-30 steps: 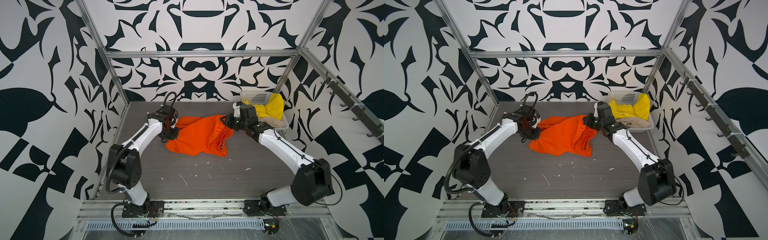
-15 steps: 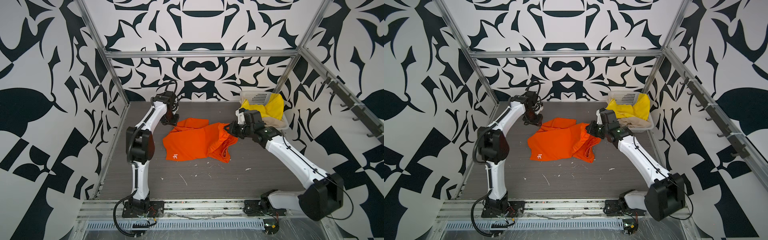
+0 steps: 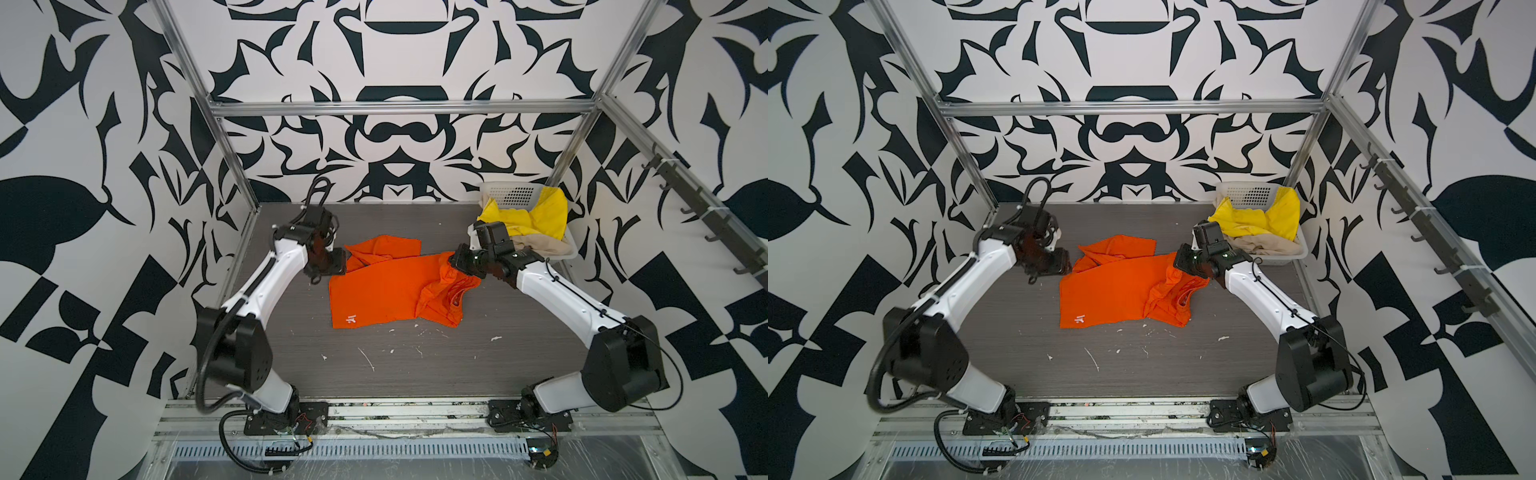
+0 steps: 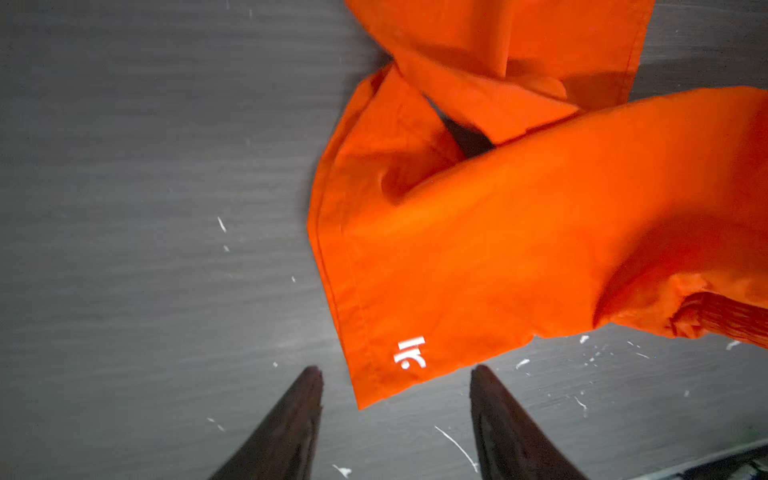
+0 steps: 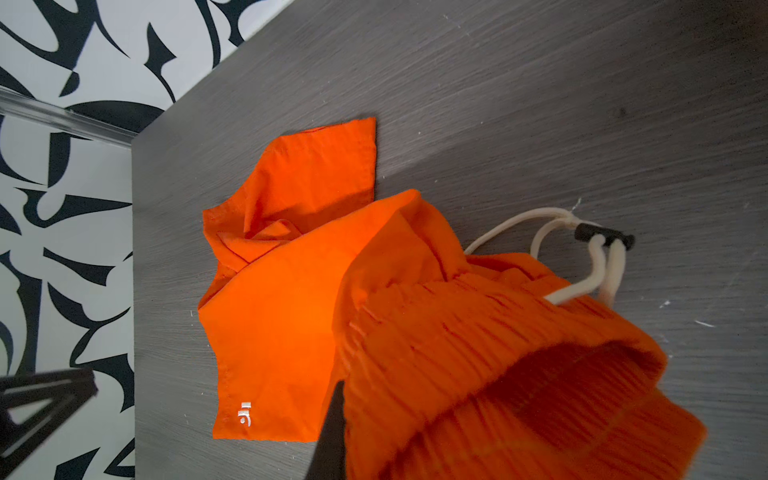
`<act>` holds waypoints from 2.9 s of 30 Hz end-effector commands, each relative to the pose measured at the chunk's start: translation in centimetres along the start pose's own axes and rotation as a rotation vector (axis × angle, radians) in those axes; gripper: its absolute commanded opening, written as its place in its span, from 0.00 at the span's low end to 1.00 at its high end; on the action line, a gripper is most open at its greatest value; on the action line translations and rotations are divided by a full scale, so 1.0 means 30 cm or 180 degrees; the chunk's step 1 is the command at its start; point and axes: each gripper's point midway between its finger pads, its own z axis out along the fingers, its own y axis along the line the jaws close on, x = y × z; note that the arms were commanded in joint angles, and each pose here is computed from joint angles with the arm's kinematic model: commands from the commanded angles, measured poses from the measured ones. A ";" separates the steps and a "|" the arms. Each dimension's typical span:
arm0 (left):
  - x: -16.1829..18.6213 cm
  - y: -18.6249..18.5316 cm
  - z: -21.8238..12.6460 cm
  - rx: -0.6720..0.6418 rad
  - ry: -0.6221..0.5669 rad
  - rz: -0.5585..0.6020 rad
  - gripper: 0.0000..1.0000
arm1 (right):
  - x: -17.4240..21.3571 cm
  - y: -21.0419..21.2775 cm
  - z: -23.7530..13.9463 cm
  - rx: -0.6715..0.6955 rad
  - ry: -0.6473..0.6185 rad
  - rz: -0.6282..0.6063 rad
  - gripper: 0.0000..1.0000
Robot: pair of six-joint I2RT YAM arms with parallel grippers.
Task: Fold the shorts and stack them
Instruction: 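Grasp the shorts leg hem with the left gripper while right holds waistband, then lift the orange shorts high with both grippers and stretch them apart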
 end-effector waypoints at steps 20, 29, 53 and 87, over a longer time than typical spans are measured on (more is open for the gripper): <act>0.362 0.067 0.308 0.0147 0.0819 -0.2262 0.48 | 0.003 0.028 -0.056 -0.0261 -0.0219 0.0072 0.00; 0.420 0.086 0.295 0.0055 0.0898 -0.2273 0.51 | -0.001 0.035 -0.072 -0.0275 -0.0239 0.0074 0.00; 0.396 0.119 0.373 -0.0070 0.0827 -0.2194 0.30 | 0.010 0.031 -0.083 -0.0275 -0.0237 0.0082 0.00; -0.047 0.231 -1.043 -0.1169 -0.2602 -0.0611 0.00 | -0.122 0.624 -1.136 -0.1810 -0.1266 -0.1490 0.00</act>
